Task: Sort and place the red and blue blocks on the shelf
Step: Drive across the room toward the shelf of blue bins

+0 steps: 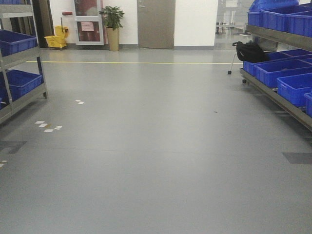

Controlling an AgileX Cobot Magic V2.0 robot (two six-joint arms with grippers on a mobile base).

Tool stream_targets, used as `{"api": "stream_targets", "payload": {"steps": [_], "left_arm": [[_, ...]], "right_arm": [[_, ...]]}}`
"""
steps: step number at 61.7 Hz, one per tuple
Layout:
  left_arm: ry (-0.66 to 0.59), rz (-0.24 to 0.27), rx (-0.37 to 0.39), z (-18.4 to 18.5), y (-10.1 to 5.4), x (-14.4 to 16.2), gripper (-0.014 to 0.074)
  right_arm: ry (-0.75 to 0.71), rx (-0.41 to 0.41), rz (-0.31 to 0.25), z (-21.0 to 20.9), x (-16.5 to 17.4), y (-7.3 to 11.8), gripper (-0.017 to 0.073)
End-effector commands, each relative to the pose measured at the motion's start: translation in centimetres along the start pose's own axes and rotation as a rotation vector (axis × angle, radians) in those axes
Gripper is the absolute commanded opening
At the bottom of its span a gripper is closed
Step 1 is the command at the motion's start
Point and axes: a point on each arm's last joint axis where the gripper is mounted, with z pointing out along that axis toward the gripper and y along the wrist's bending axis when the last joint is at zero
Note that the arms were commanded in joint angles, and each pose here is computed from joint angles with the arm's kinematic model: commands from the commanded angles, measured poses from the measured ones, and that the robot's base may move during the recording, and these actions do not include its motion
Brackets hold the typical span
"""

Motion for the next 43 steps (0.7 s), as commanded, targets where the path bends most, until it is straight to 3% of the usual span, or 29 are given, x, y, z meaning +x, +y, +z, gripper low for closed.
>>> {"api": "stream_targets", "payload": {"steps": [1, 43], "left_arm": [[-0.118, -0.007, -0.019, -0.12, 0.15, -1.79, 0.0123], [-0.118, -0.007, -0.019, -0.12, 0.15, -1.79, 0.0123]], "right_arm": [[-0.114, 0.003, -0.009, -0.23, -1.71, -0.01, 0.0331], [-0.114, 0.003, -0.009, -0.23, -1.71, -0.01, 0.0331]]}}
